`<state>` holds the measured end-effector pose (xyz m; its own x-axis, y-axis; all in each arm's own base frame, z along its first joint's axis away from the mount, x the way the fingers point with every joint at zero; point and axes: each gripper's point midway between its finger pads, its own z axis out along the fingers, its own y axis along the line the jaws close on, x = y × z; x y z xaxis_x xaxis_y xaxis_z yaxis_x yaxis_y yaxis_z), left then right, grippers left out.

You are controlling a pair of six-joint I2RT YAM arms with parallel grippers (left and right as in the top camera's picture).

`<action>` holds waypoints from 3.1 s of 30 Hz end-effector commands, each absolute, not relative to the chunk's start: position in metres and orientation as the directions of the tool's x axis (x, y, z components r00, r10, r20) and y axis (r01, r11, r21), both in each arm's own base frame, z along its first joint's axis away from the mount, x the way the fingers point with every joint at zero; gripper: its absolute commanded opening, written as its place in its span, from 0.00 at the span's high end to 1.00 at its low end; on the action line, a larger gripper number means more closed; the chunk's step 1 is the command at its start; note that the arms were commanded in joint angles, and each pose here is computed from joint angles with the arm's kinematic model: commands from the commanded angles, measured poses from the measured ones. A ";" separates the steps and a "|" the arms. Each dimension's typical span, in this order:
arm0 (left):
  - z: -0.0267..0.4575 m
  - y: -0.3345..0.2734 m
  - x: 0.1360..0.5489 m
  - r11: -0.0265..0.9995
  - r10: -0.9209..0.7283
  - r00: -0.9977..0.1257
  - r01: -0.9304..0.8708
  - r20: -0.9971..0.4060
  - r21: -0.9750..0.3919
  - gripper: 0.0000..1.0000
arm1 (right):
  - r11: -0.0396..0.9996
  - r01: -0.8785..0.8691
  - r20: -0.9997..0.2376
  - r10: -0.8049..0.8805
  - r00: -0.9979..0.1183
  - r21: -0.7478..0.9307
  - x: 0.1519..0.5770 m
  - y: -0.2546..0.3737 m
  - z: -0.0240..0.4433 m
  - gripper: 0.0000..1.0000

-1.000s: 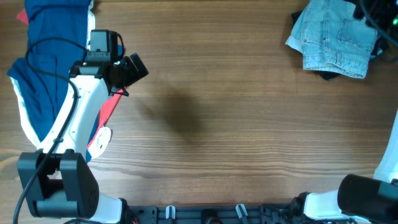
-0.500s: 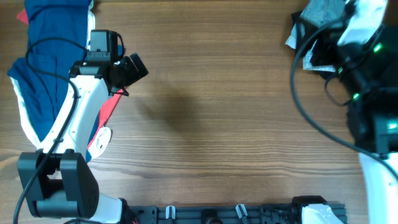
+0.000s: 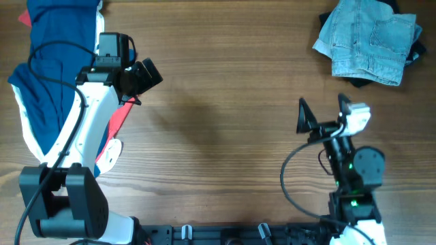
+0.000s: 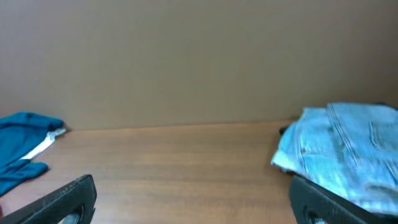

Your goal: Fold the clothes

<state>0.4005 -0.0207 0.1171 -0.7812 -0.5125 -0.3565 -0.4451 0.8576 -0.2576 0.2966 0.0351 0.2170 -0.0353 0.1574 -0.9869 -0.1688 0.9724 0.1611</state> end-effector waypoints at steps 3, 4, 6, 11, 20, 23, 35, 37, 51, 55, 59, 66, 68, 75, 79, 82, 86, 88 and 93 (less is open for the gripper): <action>0.118 -0.020 0.403 0.851 -0.524 -0.775 -0.454 -0.354 -0.266 0.00 | 0.971 -0.147 -0.982 0.187 -0.016 0.187 0.282 0.031 0.200 0.00; 0.118 -0.020 0.403 0.850 -0.524 -0.774 -0.454 -0.354 -0.266 0.00 | 0.971 -0.147 -0.982 0.187 -0.017 0.187 0.281 0.030 0.196 0.00; 0.118 -0.020 0.403 0.851 -0.524 -0.775 -0.454 -0.355 -0.266 0.00 | 0.971 -0.146 -0.982 0.187 -0.019 0.187 0.278 0.030 0.190 0.00; 0.118 -0.020 0.403 0.851 -0.524 -0.775 -0.454 -0.354 -0.266 0.00 | 0.967 -0.148 -0.978 0.210 -0.011 0.209 0.271 0.030 0.182 0.00; 0.118 -0.020 0.403 0.851 -0.524 -0.775 -0.454 -0.355 -0.266 0.00 | 0.966 -0.147 -0.977 0.208 -0.036 0.211 0.266 0.030 0.177 0.00; 0.118 -0.020 0.403 0.851 -0.524 -0.775 -0.454 -0.354 -0.266 0.00 | 0.967 -0.145 -0.977 0.208 -0.040 0.212 0.263 0.030 0.176 0.00; 0.118 -0.020 0.403 0.850 -0.524 -0.774 -0.454 -0.354 -0.266 0.00 | 0.967 -0.137 -0.976 0.207 -0.063 0.213 0.247 0.029 0.167 0.00; 0.118 -0.020 0.403 0.850 -0.524 -0.774 -0.454 -0.354 -0.266 0.00 | 0.967 -0.147 -0.978 0.209 -0.014 0.209 0.245 0.029 0.179 0.00; 0.118 -0.020 0.403 0.851 -0.524 -0.775 -0.454 -0.355 -0.266 0.00 | 0.967 -0.144 -0.978 0.208 -0.029 0.210 0.245 0.029 0.175 0.00; 0.118 -0.020 0.403 0.850 -0.524 -0.774 -0.454 -0.354 -0.266 0.00 | 0.967 -0.144 -0.978 0.208 -0.029 0.210 0.245 0.029 0.175 0.00; 0.118 -0.020 0.403 0.851 -0.524 -0.775 -0.454 -0.354 -0.266 0.00 | 0.967 -0.144 -0.978 0.208 -0.029 0.210 0.245 0.029 0.175 0.00; 0.118 -0.020 0.403 0.850 -0.524 -0.774 -0.454 -0.354 -0.266 0.00 | 0.967 -0.144 -0.978 0.208 -0.029 0.210 0.245 0.029 0.175 0.00; 0.118 -0.020 0.403 0.851 -0.524 -0.775 -0.454 -0.354 -0.266 0.00 | 0.967 -0.144 -0.978 0.208 -0.029 0.211 0.245 0.029 0.175 0.00; 0.126 -0.015 0.403 0.865 -0.501 -0.773 -0.437 -0.389 -0.245 0.00 | 0.967 -0.144 -0.978 0.208 -0.029 0.210 0.245 0.029 0.175 0.00; 0.156 -0.016 0.415 0.921 -0.389 -0.765 -0.308 -0.514 -0.238 0.00 | 0.967 -0.144 -0.978 0.208 -0.029 0.210 0.245 0.029 0.175 0.00; 0.203 -0.015 0.427 0.964 -0.265 -0.697 -0.173 -0.666 -0.203 0.00 | 0.967 -0.144 -0.978 0.208 -0.029 0.210 0.245 0.029 0.175 0.00; 0.251 -0.005 0.418 0.982 -0.189 -0.608 -0.109 -0.771 -0.155 0.00 | 0.967 -0.144 -0.978 0.208 -0.029 0.210 0.245 0.029 0.175 0.00; 0.272 0.011 0.407 0.977 -0.210 -0.553 -0.137 -0.806 -0.161 0.00 | 0.967 -0.144 -0.978 0.208 -0.029 0.210 0.245 0.029 0.175 0.00; 0.293 0.044 0.376 0.965 -0.251 -0.413 -0.181 -0.876 -0.191 0.00 | 0.967 -0.144 -0.978 0.208 -0.029 0.210 0.245 0.029 0.175 0.00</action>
<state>0.4003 0.0255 0.2976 -0.4470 -0.2696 -0.8529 -0.1666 0.9619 -0.2167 0.2453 0.0315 0.1738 -0.0394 0.1976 -0.9795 -0.1594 0.9665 0.2014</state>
